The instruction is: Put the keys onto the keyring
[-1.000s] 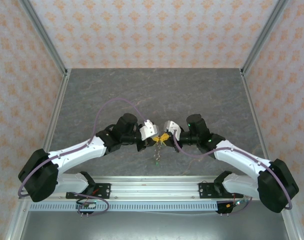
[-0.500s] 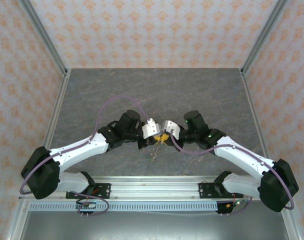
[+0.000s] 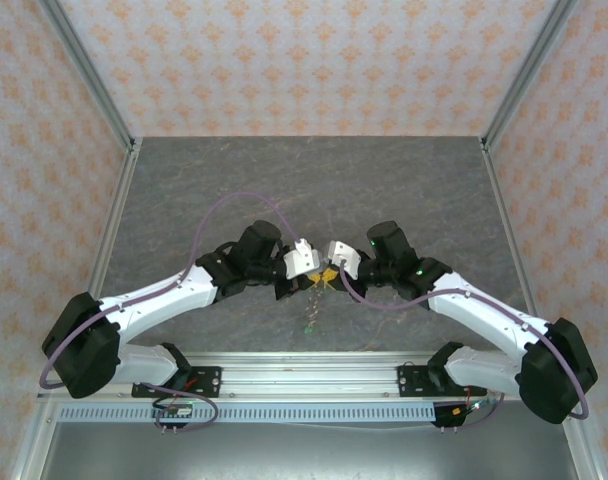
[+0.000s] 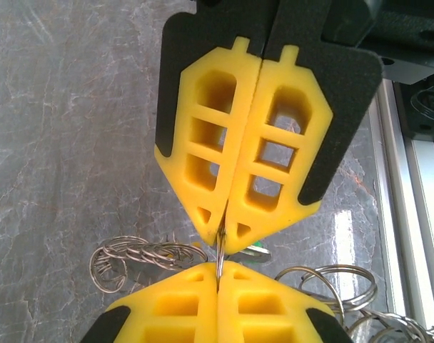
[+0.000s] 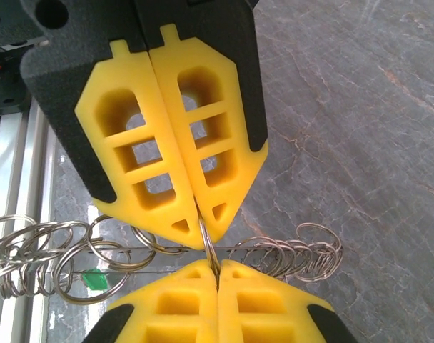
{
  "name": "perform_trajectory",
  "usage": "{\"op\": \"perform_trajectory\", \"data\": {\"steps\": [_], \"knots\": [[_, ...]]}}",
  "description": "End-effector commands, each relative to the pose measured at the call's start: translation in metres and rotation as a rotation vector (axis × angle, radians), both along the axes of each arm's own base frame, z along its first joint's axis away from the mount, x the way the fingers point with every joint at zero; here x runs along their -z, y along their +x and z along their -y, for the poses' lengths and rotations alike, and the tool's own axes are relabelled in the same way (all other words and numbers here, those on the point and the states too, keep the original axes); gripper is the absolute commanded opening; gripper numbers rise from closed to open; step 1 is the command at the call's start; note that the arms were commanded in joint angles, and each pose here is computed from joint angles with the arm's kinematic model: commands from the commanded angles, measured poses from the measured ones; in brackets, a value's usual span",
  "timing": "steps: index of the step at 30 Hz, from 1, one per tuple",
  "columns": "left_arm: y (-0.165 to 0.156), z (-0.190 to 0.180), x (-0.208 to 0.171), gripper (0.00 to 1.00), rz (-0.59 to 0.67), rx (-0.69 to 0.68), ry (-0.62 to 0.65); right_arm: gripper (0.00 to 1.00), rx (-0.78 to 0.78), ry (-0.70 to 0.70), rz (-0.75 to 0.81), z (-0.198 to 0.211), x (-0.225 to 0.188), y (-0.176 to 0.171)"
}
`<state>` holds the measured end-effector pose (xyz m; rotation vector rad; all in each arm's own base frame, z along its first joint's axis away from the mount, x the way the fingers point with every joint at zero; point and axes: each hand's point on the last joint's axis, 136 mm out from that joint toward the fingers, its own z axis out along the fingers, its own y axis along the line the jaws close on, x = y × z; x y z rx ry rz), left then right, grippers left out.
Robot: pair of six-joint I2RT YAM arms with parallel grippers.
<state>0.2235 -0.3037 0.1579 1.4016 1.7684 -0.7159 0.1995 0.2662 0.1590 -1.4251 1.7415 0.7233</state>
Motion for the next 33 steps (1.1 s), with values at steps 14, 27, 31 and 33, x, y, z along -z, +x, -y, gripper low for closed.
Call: {"op": "perform_trajectory", "data": {"steps": [14, 27, 31, 33], "knots": [[0.002, 0.011, -0.027, 0.0, 0.028, -0.023, -0.167, 0.15, 0.07, 0.151, -0.007, -0.006, 0.01, 0.001], [0.003, 0.008, -0.026, 0.0, 0.039, -0.027, -0.147, 0.0, 0.113, 0.071, -0.024, 0.003, 0.022, 0.004], [0.003, 0.01, -0.03, 0.0, 0.045, -0.024, -0.162, 0.0, 0.134, 0.122, -0.086, -0.004, 0.025, 0.006], [0.004, 0.011, -0.03, 0.0, 0.044, -0.024, -0.172, 0.0, 0.135, 0.179, -0.127, -0.011, 0.023, 0.007]]}}
